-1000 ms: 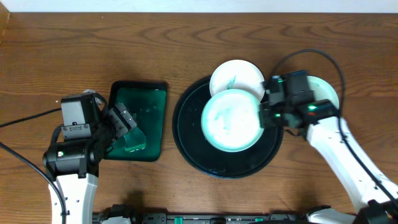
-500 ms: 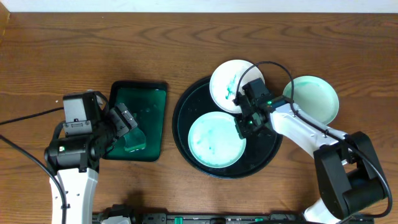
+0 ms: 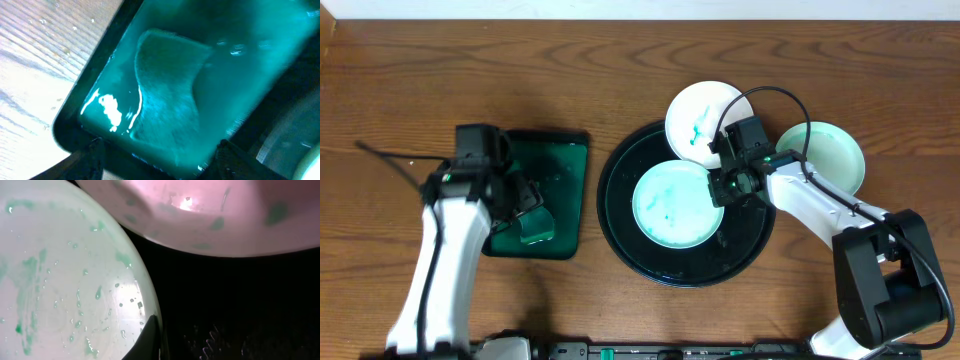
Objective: Clean dirty plates on tray and stack at the side
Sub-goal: 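Grasp the green sponge again with the left gripper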
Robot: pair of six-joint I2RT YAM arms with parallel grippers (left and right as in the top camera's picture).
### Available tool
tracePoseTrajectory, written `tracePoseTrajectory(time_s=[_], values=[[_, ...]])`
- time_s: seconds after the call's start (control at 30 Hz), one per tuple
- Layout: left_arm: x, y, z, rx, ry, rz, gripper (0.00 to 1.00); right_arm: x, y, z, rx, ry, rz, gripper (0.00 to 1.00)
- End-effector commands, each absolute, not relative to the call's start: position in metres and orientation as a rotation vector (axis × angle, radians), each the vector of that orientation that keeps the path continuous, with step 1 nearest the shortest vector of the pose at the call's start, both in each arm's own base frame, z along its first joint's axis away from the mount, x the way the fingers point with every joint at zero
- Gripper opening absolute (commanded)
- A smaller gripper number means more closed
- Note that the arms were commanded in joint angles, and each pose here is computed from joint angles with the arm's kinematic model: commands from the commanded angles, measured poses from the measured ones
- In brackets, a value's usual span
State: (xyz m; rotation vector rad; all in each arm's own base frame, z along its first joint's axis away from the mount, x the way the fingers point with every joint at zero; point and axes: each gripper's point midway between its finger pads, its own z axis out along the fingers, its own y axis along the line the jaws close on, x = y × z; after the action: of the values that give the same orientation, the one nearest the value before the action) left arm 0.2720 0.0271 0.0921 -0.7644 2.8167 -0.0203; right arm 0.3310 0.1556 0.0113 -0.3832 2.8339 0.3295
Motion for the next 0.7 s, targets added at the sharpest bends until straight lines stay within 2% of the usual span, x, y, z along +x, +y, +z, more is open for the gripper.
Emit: tracePoseTrajectory(time_s=[0.0,0.2,0.33,0.37,0.4,0.43,0.67], values=[[0.284,0.036,0.067,-0.861,2.848,0.061,0.65,0.33,0.16,0.013,-0.445,2.82,0.306,0.01],[0.3,0.037,0.021,-0.903,2.902,0.082,0.52,0.328,0.163,0.013,-0.457,2.818,0.308,0.01],[0.301,0.035,0.001,-0.911,2.94,0.078,0.33,0.328,0.163,0.012,-0.457,2.819,0.307,0.01],[0.301,0.035,-0.001,-0.911,2.946,0.074,0.26,0.328,0.163,0.012,-0.457,2.819,0.307,0.01],[0.3,0.035,-0.002,-0.913,2.95,0.074,0.11,0.328,0.163,0.013,-0.457,2.819,0.308,0.01],[0.299,0.034,-0.002,-0.913,2.956,0.07,0.07,0.328,0.163,0.013,-0.457,2.819,0.308,0.01],[0.306,0.019,0.029,-0.858,2.923,-0.084,0.07,0.328,0.163,0.012,-0.457,2.822,0.307,0.01]])
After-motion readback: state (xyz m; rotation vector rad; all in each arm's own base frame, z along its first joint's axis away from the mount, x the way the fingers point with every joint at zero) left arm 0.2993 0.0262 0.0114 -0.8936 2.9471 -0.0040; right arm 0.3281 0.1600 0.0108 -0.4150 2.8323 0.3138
